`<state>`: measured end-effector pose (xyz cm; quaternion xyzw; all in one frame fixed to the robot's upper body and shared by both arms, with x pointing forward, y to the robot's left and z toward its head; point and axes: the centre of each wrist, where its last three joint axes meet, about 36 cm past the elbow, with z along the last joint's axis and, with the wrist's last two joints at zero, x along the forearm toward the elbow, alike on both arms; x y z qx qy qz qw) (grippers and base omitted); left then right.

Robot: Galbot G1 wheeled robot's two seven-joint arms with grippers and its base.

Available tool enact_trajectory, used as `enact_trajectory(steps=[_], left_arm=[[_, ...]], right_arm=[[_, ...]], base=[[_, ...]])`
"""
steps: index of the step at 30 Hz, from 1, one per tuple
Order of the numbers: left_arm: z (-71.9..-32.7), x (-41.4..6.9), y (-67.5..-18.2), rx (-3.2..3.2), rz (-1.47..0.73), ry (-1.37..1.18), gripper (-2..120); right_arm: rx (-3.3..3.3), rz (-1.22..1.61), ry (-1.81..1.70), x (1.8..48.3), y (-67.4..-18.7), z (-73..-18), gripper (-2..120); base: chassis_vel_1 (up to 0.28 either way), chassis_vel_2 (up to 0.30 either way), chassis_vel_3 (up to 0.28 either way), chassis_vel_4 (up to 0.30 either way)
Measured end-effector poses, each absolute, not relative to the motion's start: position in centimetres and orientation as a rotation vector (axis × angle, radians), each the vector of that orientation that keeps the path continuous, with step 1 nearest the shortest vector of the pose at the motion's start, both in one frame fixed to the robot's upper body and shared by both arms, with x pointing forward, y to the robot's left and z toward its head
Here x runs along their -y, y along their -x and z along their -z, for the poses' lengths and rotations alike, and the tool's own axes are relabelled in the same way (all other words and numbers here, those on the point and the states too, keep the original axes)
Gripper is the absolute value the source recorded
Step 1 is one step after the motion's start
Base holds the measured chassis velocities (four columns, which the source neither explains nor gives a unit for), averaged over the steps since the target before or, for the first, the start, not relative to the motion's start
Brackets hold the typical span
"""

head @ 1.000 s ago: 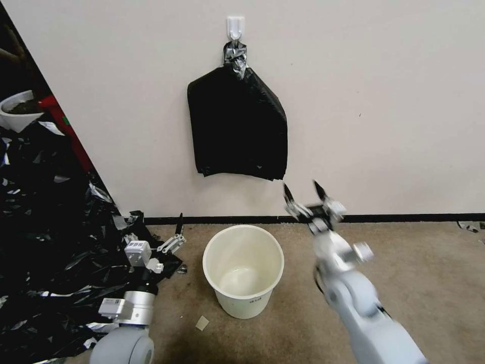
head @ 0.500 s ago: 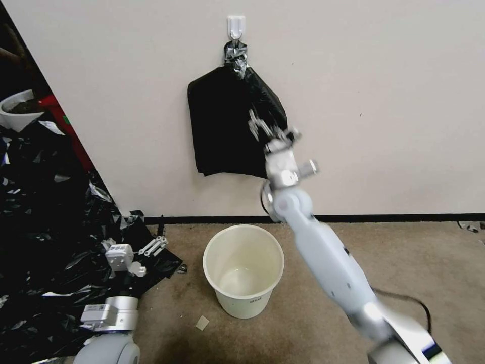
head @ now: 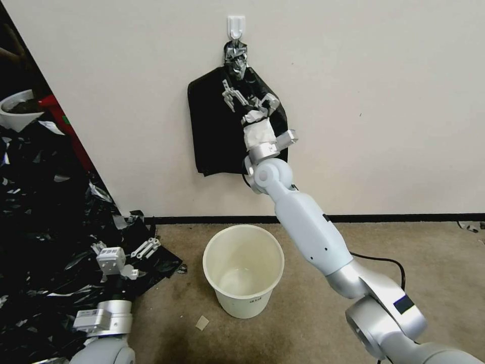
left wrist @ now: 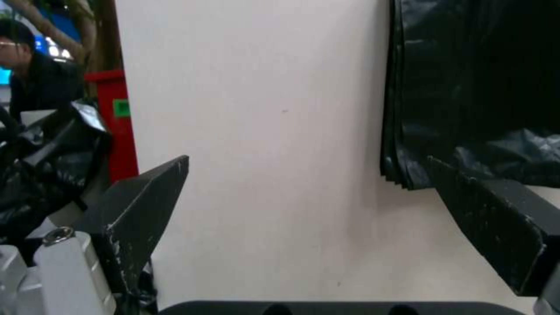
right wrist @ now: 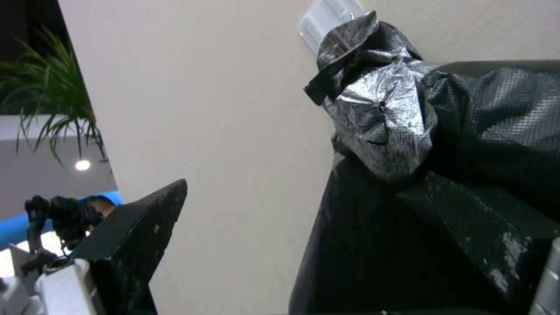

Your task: Place a trash bag onto the trash bin.

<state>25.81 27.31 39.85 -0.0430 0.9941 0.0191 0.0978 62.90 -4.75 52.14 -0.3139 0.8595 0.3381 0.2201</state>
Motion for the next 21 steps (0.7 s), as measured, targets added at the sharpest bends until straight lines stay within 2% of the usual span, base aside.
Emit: enact_trajectory(steps=[21], left_arm=[[-38.4, -27.8, -26.3, -2.966, -0.092, 0.148, 100]], right_arm=[[-2.342, -0.931, 0.837, 5.1, -64.7, -54.7, 100]], base=[[0.0, 0.0, 0.0, 0.0]])
